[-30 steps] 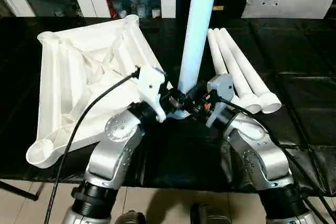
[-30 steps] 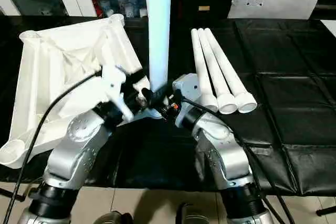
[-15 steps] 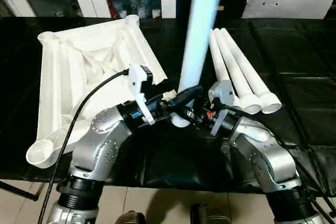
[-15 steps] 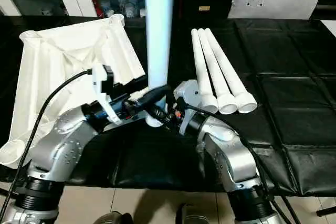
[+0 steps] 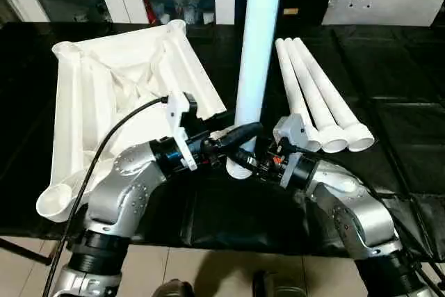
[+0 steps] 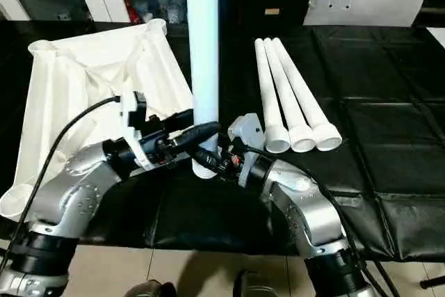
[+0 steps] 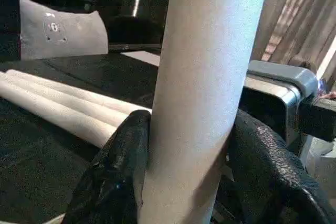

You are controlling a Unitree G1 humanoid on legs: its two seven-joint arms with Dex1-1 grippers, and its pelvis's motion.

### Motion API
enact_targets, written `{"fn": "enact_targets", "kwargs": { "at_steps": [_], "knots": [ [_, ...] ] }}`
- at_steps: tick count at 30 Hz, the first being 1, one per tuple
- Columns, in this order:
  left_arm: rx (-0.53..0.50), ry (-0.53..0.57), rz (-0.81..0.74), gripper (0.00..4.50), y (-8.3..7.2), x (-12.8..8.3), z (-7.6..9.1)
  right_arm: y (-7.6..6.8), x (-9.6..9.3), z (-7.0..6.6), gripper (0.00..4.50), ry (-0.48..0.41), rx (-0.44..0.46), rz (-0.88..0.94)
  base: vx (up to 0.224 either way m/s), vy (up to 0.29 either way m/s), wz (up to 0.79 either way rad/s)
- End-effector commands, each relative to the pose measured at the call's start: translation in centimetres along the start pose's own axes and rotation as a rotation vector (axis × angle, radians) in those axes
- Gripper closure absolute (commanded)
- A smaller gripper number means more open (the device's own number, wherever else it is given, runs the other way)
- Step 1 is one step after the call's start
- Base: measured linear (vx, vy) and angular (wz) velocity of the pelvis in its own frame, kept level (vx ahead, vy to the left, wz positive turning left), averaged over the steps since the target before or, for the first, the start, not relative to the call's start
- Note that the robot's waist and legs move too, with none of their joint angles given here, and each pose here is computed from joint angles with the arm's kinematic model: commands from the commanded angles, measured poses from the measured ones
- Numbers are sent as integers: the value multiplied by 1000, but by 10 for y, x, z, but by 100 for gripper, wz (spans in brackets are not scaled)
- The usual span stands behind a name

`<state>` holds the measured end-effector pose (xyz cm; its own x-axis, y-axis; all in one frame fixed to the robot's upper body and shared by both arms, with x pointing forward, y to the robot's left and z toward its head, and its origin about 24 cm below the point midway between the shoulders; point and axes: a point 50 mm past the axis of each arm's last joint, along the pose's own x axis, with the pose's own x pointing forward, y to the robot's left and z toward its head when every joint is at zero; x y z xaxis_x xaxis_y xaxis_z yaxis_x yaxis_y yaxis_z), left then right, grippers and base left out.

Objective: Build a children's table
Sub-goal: Insert table leg to table base

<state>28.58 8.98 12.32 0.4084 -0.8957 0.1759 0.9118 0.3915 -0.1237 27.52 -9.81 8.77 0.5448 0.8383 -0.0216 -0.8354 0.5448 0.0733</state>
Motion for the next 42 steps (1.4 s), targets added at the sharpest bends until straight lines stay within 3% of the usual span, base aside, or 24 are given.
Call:
{"fn": "enact_targets", "kwargs": {
  "at_steps": [1, 10, 11, 12, 16, 20, 25, 27, 30, 32, 42],
  "knots": [
    [-8, 7, 33, 250, 1, 5, -1, 5, 3, 10, 256, -40, -27, 26, 0, 0, 0],
    [-3, -27, 106, 252, 7, 5, 5, -5, 7, 16, 256, -55, -34, -53, 0, 0, 0],
    [0, -29, 116, 252, 8, 5, 6, -5, 7, 17, 200, -59, -30, -48, 0, 0, 0],
    [-2, -33, 127, 252, 10, 4, 8, -5, 7, 18, 187, -62, -24, -39, 0, 0, 0],
    [-5, -44, 148, 252, 16, 2, 14, -4, 6, 20, 167, -62, -31, -5, 0, 0, 0],
    [-8, -43, 157, 254, 21, 0, 16, -6, 4, 23, 116, -67, -39, -3, 0, 0, 0],
    [-23, -50, 153, 254, 28, -4, 21, -13, -9, 34, 92, -85, -29, 46, 0, 0, 0],
    [-31, -56, 142, 254, 29, -5, 22, -14, -11, 35, 62, -86, -24, 52, 0, 0, 0],
    [-93, -77, 39, 254, 27, -7, 29, -23, -23, 41, 49, -50, 6, 99, 0, 0, 0],
    [-115, -85, 1, 254, 26, -8, 31, -25, -26, 43, 10, -30, 16, 131, 0, 0, 0],
    [-242, -106, -315, 254, 8, -4, 50, -24, -44, 71, 8, 25, 130, 417, 0, 0, 0]
  ]
}}
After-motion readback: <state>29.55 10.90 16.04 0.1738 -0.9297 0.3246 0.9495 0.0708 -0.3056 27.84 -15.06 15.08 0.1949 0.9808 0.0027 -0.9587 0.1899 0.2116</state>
